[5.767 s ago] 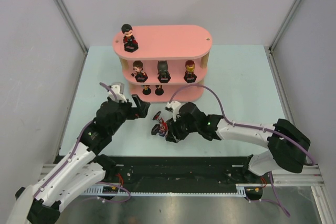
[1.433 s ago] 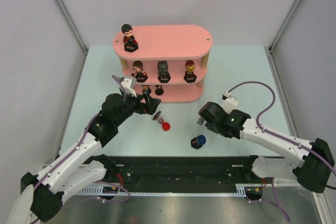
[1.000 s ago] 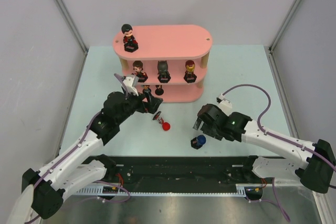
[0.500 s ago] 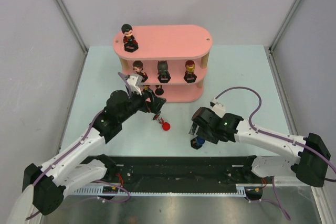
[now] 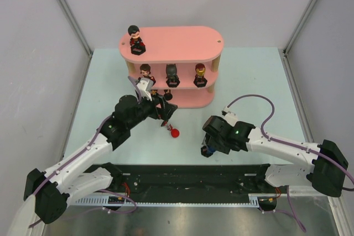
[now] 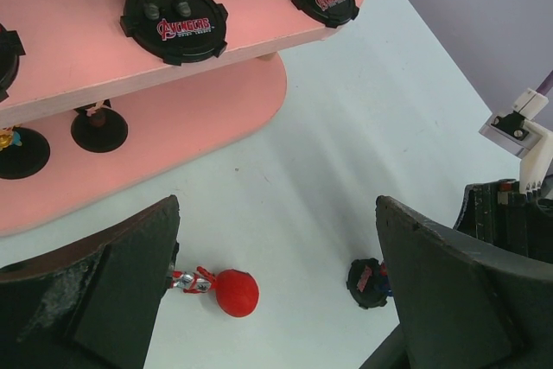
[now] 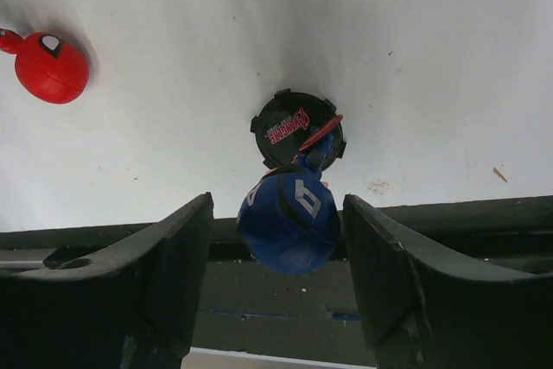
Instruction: Place and organize the plastic toys onto the shelf
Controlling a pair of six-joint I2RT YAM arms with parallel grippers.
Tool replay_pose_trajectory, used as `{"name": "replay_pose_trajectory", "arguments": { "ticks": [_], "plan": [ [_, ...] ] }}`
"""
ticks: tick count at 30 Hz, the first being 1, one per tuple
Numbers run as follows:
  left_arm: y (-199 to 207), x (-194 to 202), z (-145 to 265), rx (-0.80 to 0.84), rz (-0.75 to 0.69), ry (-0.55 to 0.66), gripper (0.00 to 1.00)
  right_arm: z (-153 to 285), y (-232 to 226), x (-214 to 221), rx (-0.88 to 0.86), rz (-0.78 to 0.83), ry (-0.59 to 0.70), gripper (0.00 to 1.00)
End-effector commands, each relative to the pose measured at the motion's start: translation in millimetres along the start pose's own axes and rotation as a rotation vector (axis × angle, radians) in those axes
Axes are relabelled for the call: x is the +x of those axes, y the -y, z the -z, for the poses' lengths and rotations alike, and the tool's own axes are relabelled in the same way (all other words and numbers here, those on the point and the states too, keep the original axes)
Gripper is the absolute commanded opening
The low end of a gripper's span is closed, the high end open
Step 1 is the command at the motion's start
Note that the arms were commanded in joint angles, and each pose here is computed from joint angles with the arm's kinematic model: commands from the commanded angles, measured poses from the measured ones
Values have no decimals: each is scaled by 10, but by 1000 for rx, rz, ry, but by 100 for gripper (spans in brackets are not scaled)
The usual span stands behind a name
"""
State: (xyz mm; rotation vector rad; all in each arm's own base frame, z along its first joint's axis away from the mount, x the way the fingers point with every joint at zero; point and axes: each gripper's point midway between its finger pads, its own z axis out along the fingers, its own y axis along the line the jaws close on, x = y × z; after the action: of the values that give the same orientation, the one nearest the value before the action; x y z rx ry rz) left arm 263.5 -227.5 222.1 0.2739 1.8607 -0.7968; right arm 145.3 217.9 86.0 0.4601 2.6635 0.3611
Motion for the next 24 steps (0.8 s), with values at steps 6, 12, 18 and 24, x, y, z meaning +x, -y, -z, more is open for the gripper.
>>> {"name": "replay_pose_trajectory", "arguments": {
  "ticks": [6,12,18,24],
  "plan": [
    [225,-246,-52,73,-25,54,100,42,-48,-27,-34,-1,16,63],
    [234,-234,-66,71,-26,51,100,25,-38,3,-27,16,2,62],
    [238,-211,-66,74,-29,45,100,13,-29,29,-32,29,-7,48],
    [243,-204,-65,74,-33,43,100,39,-25,-5,-47,77,10,27]
  ]
}}
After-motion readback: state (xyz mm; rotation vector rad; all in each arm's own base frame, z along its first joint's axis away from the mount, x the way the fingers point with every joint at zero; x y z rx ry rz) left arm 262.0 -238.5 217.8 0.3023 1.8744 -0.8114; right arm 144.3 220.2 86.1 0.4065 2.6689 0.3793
